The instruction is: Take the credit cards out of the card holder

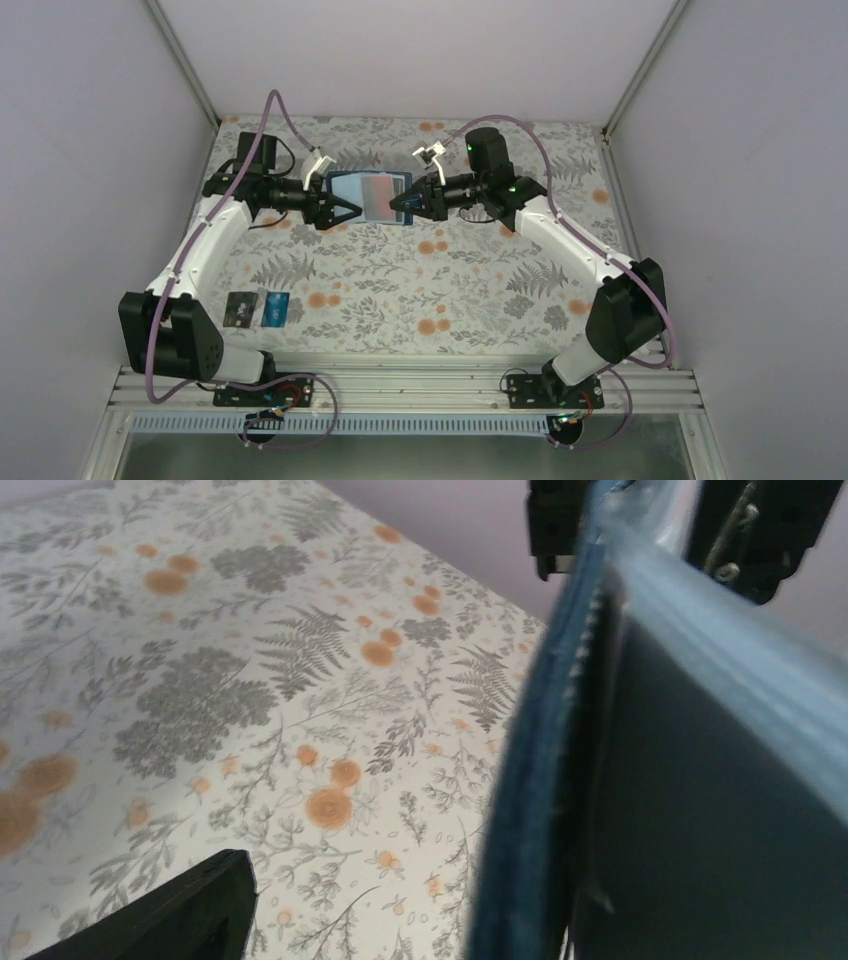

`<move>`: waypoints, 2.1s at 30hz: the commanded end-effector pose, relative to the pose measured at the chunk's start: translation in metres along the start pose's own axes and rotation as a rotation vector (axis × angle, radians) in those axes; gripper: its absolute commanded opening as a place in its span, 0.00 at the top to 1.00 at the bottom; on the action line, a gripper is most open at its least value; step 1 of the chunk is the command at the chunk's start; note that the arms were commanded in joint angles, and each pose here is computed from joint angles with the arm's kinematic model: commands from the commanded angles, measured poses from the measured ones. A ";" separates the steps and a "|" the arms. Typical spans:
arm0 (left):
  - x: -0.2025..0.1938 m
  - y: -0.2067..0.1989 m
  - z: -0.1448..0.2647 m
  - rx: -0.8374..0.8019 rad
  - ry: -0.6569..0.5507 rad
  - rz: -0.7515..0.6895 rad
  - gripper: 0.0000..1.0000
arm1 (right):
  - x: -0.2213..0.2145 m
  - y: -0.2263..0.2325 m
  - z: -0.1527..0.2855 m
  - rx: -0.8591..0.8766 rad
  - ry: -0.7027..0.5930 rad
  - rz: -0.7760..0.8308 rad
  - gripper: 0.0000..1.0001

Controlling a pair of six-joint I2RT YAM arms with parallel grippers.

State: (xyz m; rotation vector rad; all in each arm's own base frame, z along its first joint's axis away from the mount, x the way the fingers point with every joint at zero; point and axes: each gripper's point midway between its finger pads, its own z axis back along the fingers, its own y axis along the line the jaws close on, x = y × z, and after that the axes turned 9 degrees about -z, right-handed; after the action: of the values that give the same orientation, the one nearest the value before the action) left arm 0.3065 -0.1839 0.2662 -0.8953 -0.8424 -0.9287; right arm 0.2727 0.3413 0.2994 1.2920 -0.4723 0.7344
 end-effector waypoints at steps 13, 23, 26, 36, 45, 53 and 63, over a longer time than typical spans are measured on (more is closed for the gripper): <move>0.019 -0.052 -0.003 -0.227 -0.103 -0.062 0.98 | 0.022 0.009 -0.011 -0.061 -0.092 0.089 0.89; 0.017 -0.056 -0.005 -0.253 -0.107 -0.063 0.98 | 0.026 0.001 -0.030 -0.084 -0.099 0.073 0.86; 0.016 -0.055 -0.005 -0.249 -0.104 -0.062 0.98 | 0.024 0.001 -0.035 -0.082 -0.090 0.074 0.87; 0.011 -0.044 -0.010 -0.197 -0.076 -0.051 0.42 | 0.022 0.007 -0.041 -0.062 -0.075 0.086 0.96; -0.004 -0.022 -0.024 -0.066 0.015 -0.049 0.34 | 0.022 0.032 -0.040 0.011 -0.067 0.134 0.96; -0.002 -0.021 -0.022 -0.053 0.021 -0.059 0.97 | 0.022 0.041 -0.035 0.019 -0.065 0.160 0.95; 0.001 -0.033 -0.020 -0.110 0.001 -0.078 0.98 | 0.028 0.014 -0.011 -0.118 -0.122 0.123 0.77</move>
State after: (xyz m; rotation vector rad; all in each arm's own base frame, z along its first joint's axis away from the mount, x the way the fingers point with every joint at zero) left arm 0.2822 -0.2108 0.2659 -0.9711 -0.8177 -1.0093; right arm 0.2852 0.3659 0.2925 1.1675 -0.6023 0.6887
